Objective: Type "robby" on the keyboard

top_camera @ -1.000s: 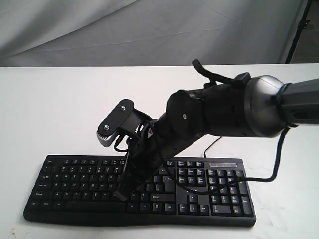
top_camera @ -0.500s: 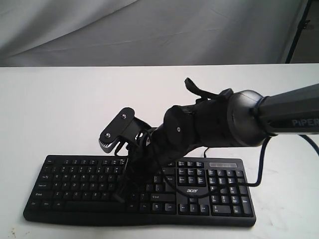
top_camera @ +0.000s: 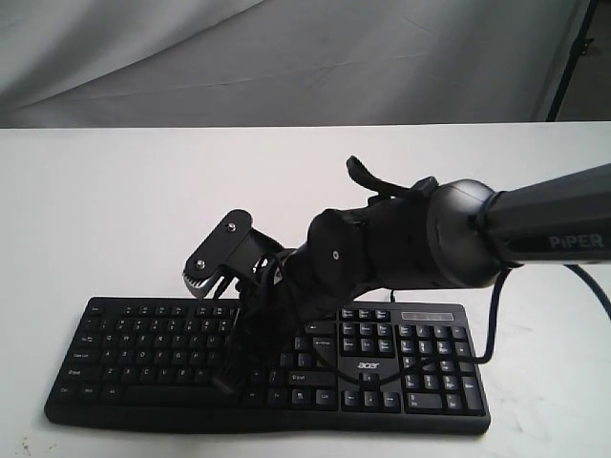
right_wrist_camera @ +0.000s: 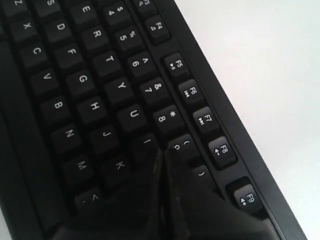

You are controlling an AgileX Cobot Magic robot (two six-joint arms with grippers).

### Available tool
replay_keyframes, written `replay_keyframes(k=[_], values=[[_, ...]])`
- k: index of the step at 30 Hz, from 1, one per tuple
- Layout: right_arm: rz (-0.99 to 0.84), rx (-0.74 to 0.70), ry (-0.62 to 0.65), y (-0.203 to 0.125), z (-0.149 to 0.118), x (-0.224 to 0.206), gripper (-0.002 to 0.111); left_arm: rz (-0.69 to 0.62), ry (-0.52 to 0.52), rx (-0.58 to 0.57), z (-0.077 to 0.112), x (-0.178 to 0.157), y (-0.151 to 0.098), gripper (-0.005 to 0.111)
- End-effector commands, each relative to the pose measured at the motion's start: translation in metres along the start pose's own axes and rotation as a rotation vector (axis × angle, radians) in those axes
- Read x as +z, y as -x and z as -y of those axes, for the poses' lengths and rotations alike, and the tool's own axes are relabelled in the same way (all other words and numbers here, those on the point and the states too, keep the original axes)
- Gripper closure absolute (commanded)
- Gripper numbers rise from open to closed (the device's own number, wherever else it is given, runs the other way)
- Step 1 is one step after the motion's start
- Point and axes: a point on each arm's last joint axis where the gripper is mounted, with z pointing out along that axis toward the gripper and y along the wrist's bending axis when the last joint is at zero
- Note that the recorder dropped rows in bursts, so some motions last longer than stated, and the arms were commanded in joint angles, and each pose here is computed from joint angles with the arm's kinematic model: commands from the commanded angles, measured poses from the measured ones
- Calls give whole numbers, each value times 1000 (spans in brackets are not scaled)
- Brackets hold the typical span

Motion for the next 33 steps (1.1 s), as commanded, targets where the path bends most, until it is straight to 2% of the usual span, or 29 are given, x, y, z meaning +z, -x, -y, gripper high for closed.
replay_keyframes(k=[1, 14, 21, 23, 29, 33], values=[[1, -7, -4, -2, -1, 3, 108, 1, -6, -10, 0, 0, -1, 107], [-23, -20, -1, -7, -1, 11, 108, 1, -6, -10, 0, 0, -1, 107], [56, -26, -5, 12, -2, -27, 108, 1, -6, -10, 0, 0, -1, 107], [51, -20, 13, 16, -7, -31, 108, 1, -6, -10, 0, 0, -1, 107], [66, -76, 107, 50, -44, -22, 108, 1, -6, -10, 0, 0, -1, 107], [41, -82, 128, 48, -55, -5, 108, 1, -6, -10, 0, 0, -1, 107]])
